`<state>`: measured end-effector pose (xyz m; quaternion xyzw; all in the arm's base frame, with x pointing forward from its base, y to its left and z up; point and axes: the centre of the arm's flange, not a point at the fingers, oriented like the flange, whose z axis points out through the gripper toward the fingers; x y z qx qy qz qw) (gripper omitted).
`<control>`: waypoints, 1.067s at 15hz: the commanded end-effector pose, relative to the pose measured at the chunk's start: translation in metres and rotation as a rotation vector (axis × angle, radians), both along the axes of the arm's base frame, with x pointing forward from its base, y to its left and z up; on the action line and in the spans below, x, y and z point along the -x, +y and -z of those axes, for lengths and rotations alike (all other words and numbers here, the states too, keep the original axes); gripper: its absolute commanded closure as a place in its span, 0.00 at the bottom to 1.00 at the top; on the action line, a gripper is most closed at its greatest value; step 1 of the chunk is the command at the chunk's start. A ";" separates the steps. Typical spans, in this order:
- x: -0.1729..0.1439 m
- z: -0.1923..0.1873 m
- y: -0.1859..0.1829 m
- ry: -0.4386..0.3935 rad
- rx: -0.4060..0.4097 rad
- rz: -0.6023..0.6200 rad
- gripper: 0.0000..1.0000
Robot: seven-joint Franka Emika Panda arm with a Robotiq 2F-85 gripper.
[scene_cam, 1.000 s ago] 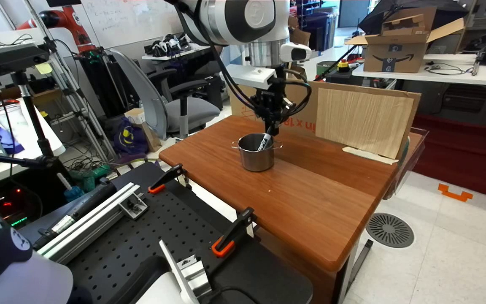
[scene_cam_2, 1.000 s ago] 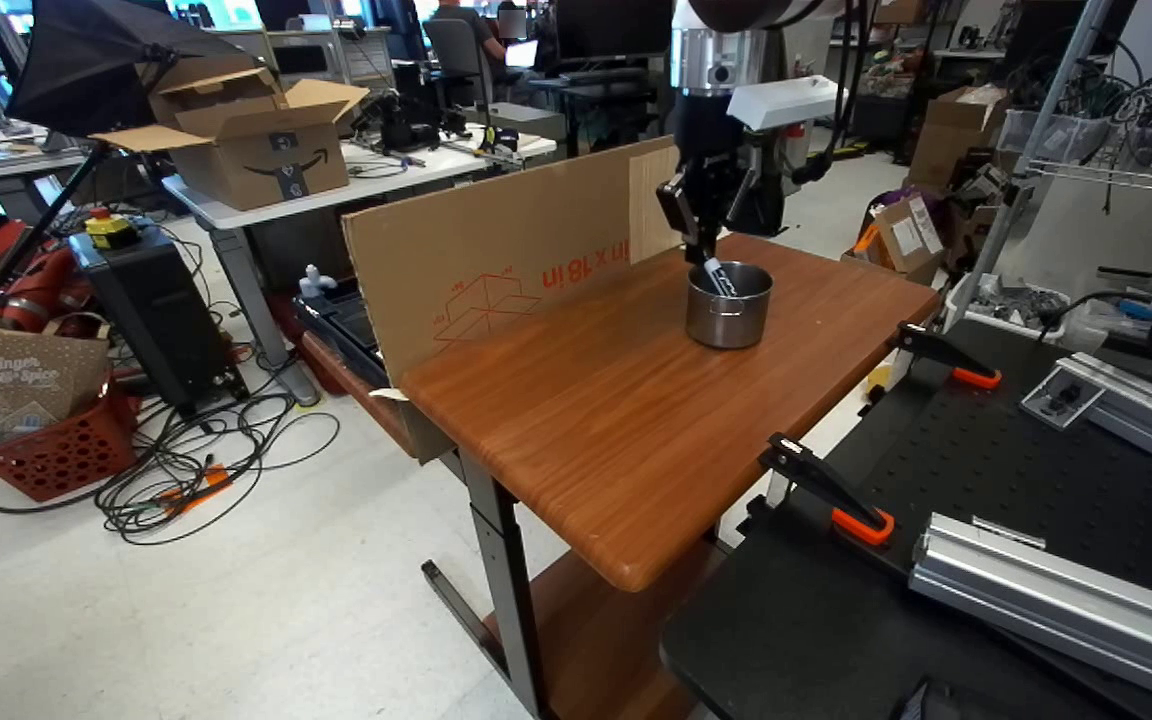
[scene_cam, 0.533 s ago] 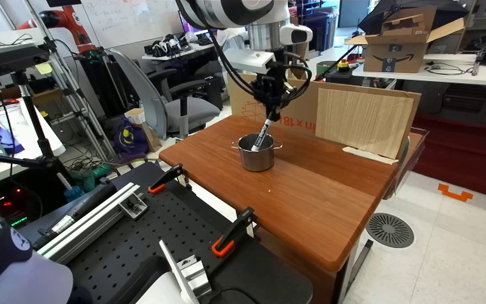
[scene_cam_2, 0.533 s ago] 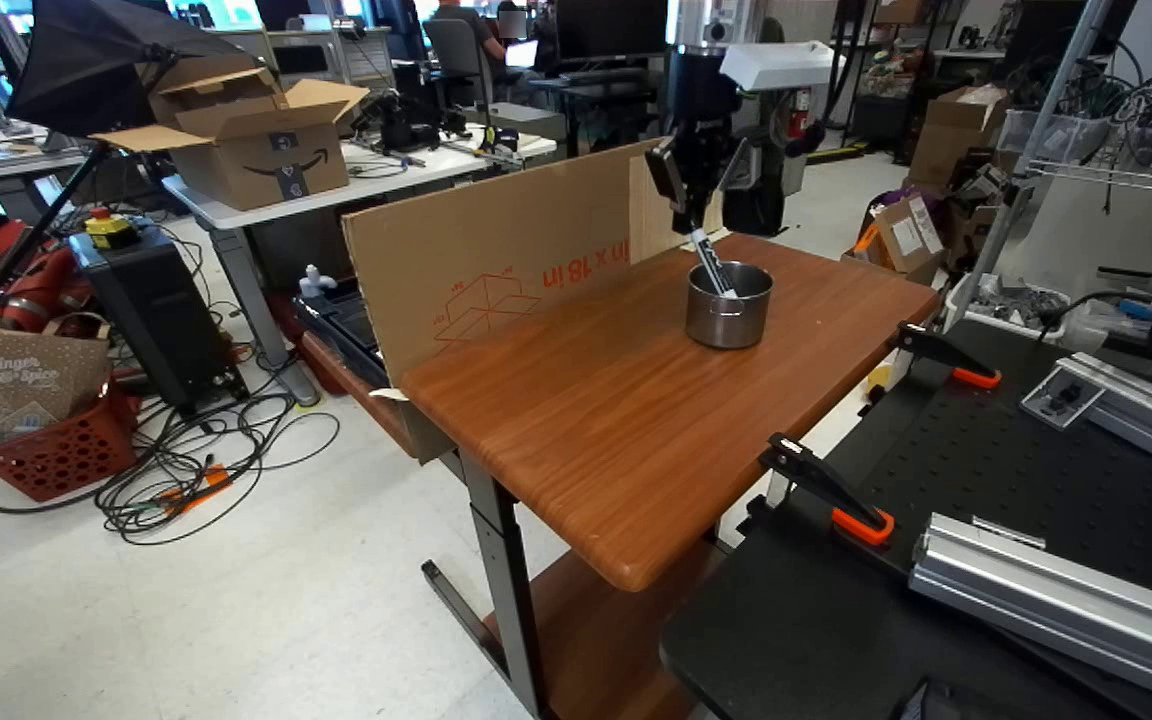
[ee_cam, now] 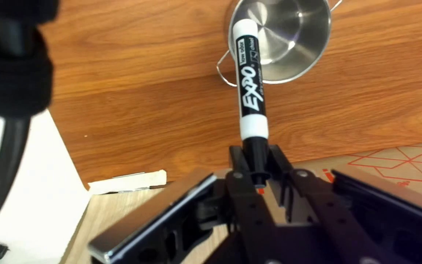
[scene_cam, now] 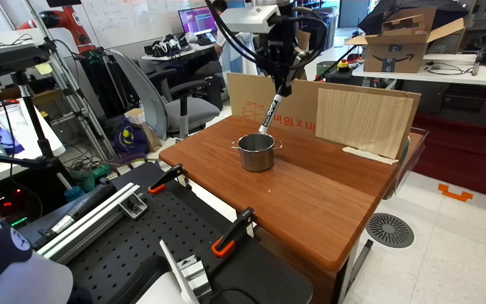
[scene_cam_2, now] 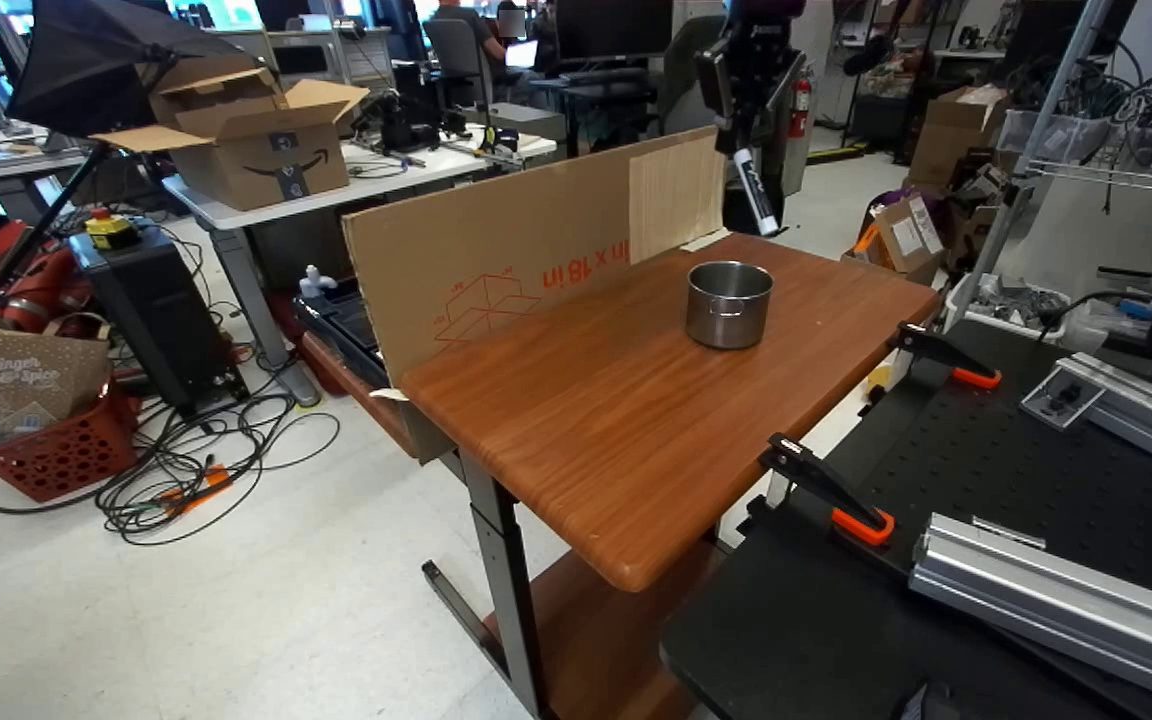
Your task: Remove the marker from the pot and put it on the table
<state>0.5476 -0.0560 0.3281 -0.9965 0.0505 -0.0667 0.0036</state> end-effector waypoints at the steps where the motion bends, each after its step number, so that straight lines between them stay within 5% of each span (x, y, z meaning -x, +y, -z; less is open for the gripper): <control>1: 0.030 -0.011 -0.031 -0.007 -0.023 0.031 0.95; 8: 0.061 0.028 -0.116 0.026 -0.041 0.159 0.95; 16: 0.046 0.086 -0.150 0.075 -0.055 0.242 0.95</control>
